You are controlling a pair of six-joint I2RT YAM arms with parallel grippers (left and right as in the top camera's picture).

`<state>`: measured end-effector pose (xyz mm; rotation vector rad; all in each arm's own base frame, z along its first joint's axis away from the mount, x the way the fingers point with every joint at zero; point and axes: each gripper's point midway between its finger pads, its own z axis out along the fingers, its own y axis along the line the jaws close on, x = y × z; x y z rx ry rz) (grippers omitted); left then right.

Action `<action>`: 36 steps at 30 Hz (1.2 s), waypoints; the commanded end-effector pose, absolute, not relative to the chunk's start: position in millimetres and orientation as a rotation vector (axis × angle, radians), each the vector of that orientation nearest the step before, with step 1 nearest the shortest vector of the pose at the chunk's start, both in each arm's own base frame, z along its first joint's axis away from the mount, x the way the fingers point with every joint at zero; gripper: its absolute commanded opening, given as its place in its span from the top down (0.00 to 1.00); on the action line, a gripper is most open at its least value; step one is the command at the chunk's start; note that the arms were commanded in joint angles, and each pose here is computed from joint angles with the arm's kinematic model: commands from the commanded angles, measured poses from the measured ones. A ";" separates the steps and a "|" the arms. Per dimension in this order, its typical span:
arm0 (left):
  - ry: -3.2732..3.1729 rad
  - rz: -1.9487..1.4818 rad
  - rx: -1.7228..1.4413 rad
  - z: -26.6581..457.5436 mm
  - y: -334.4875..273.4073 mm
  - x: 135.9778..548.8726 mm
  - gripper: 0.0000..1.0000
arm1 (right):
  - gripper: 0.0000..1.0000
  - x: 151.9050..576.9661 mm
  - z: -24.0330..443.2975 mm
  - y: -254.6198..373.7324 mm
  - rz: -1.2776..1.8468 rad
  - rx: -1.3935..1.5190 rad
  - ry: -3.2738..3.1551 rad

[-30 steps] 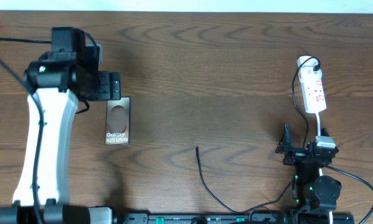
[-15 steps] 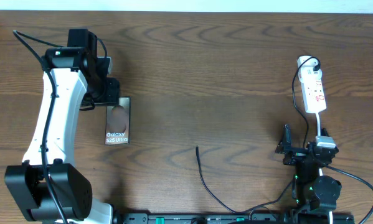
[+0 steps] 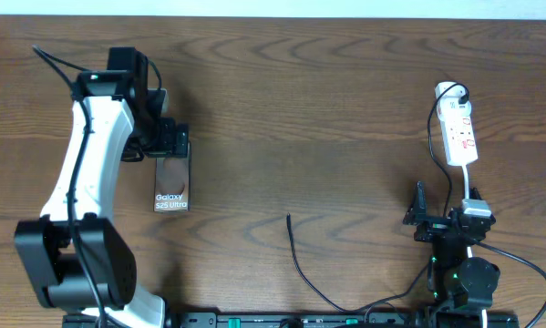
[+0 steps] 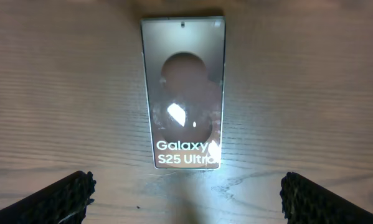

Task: Plug charger to phone and switch on socket
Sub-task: 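Move the left gripper forward to the phone in its stand, then close the left gripper on the phone's lower edge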

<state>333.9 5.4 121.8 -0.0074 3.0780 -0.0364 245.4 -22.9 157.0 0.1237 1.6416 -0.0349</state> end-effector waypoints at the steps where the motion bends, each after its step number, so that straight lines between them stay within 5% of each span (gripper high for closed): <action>1: 3.130 -0.049 0.005 99.4 3.5 331.5 0.02 | 0.01 245.2 156.5 -22.9 -0.027 0.136 1.641; 17: 3.101 -0.047 -0.006 36.2 3.4 324.5 0.02 | 0.01 245.2 156.5 -22.9 -0.027 0.136 1.641; 36: 2.995 0.026 0.004 20.0 11.5 342.8 0.02 | 0.01 245.2 156.5 -22.9 -0.027 0.136 1.641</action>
